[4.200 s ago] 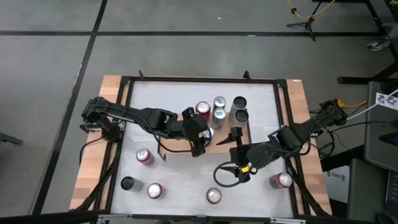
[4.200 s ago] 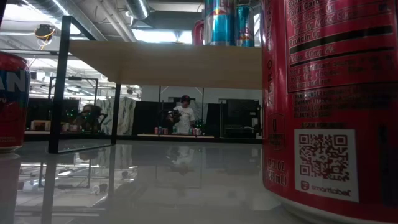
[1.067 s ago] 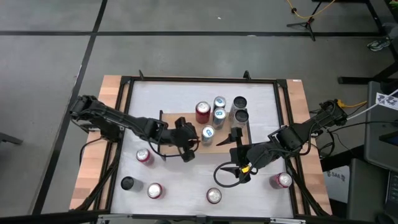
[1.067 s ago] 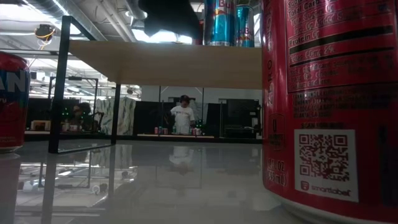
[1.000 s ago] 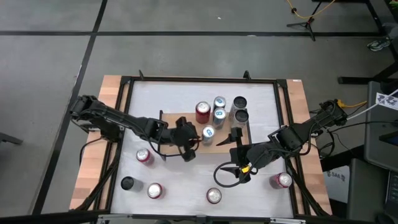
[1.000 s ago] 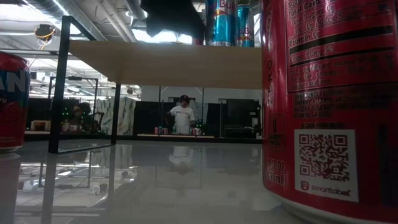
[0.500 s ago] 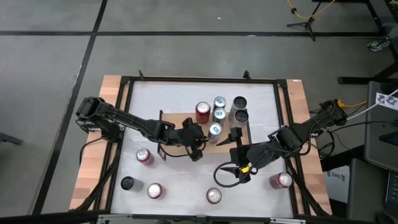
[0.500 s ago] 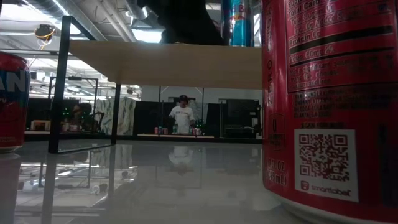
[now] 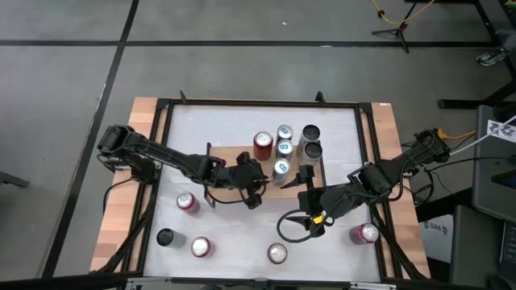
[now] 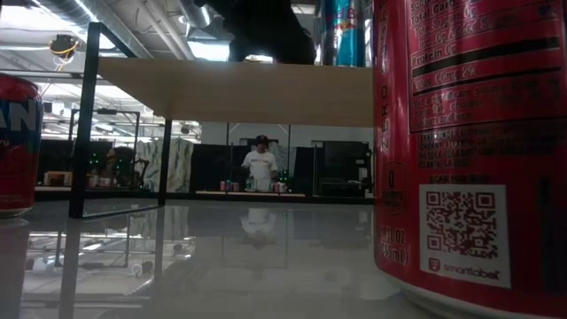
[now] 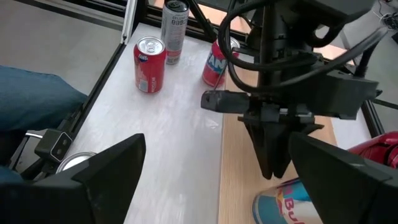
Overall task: Place canned beverage on shelf
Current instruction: Put the blue soda can on the shelf aligned with the other blue soda cans, then put the white-pink soda can on the shelf aligned with the other white-pink soda cans
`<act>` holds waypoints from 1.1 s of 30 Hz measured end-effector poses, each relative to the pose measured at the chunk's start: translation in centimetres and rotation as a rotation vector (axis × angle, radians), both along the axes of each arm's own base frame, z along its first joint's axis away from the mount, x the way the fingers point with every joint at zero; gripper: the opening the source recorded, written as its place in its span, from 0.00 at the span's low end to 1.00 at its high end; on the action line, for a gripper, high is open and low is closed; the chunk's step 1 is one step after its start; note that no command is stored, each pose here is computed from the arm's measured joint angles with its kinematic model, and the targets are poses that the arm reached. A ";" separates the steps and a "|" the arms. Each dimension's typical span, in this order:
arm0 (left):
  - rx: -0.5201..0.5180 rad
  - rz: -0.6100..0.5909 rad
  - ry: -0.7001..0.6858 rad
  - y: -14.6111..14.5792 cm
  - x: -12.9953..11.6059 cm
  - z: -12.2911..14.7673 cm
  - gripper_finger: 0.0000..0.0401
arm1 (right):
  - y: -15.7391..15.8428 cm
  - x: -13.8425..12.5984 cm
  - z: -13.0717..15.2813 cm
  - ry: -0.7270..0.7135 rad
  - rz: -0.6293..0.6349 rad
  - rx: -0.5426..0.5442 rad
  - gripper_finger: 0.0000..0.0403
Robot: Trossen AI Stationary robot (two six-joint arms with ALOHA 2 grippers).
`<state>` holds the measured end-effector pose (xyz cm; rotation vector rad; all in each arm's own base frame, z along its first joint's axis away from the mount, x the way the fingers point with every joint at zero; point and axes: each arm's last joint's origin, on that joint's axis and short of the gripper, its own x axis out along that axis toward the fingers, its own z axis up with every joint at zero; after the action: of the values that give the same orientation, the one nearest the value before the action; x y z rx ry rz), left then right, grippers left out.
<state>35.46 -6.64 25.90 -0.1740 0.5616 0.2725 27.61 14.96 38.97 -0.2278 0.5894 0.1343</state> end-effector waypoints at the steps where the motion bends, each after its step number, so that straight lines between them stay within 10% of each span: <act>1: 0.005 0.000 0.013 -0.1 -0.2 0.0 0.14 | 0.0 0.0 0.0 0.000 0.000 0.000 0.96; 33: -0.008 0.046 -0.117 0.2 0.3 1.2 0.14 | 0.0 0.0 0.0 0.000 0.000 0.000 0.96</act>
<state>35.79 -6.45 27.13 -0.2090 0.4433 0.3029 27.61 14.95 38.97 -0.2278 0.5897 0.1340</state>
